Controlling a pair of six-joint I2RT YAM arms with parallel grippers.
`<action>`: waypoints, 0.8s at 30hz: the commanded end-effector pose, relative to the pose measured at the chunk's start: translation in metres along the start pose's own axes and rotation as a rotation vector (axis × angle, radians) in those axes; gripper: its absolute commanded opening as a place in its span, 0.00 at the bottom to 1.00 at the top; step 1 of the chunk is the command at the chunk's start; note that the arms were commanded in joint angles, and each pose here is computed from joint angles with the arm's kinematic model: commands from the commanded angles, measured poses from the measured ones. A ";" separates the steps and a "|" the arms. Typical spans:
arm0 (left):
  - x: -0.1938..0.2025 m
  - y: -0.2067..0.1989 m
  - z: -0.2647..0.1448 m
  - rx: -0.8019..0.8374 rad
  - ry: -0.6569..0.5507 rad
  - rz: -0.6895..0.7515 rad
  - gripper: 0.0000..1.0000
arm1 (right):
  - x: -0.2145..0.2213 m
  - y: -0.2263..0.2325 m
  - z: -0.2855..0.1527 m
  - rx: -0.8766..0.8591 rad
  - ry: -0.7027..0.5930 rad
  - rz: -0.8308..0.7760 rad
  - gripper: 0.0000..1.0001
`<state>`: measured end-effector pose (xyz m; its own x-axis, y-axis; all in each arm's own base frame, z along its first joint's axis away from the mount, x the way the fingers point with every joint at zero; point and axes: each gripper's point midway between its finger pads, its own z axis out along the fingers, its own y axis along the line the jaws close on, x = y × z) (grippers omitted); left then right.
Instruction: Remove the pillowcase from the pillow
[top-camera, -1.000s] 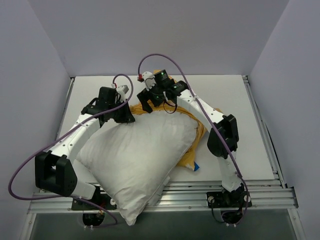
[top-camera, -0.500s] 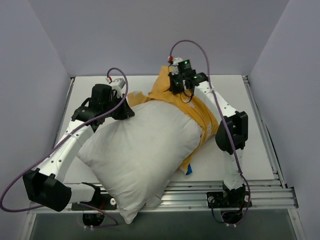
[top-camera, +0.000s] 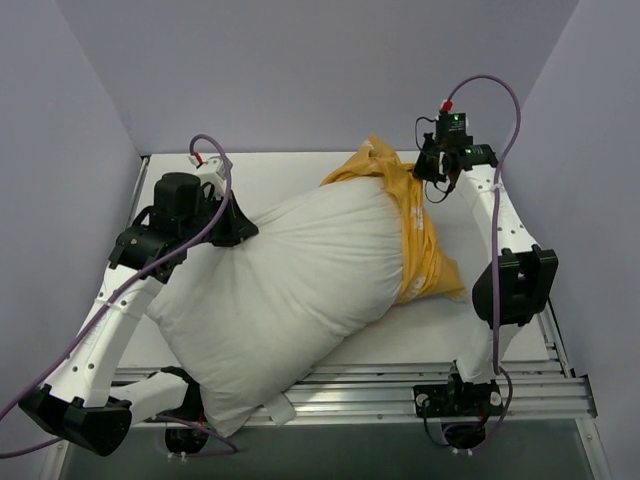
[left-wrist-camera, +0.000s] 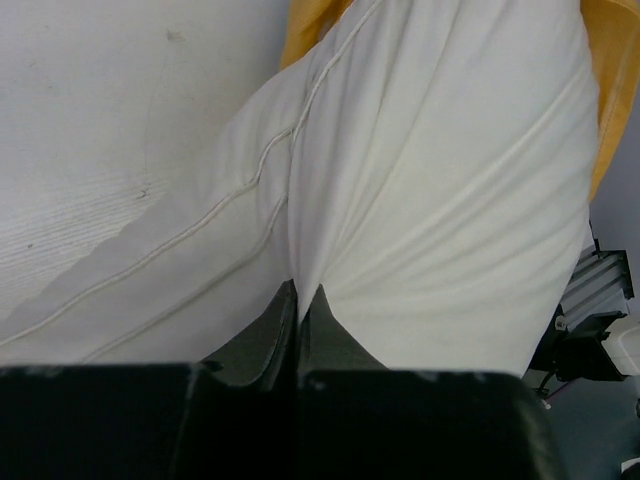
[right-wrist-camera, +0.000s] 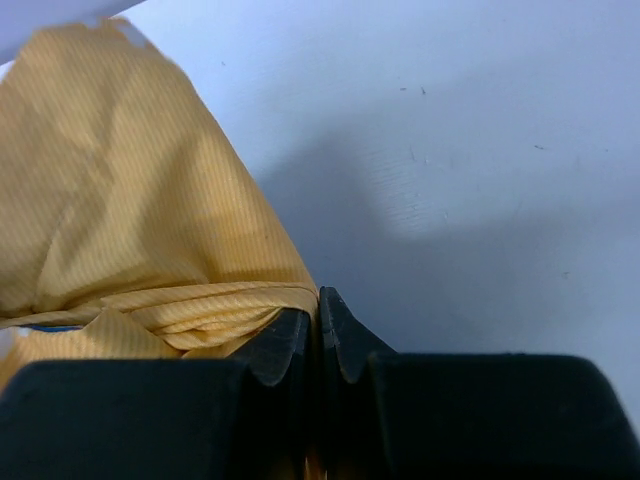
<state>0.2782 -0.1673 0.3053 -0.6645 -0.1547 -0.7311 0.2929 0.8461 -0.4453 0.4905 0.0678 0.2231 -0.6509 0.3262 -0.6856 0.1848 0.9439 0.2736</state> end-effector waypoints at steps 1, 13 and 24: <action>-0.010 0.056 -0.061 -0.318 -0.088 0.024 0.02 | -0.101 -0.166 -0.053 0.531 -0.434 0.189 0.00; -0.054 0.077 -0.014 -0.323 -0.218 0.006 0.02 | -0.074 -0.068 -0.030 0.057 -0.269 0.072 0.01; -0.065 -0.013 0.035 -0.169 -0.199 0.331 0.98 | -0.009 -0.024 -0.081 -0.077 -0.207 0.065 0.59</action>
<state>0.3545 -0.1508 0.2685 -0.6282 -0.0661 -0.7752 0.1866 0.9545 -0.2326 0.4527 0.0423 0.2316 -0.5796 0.3898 -0.7156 0.1752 0.9172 0.3578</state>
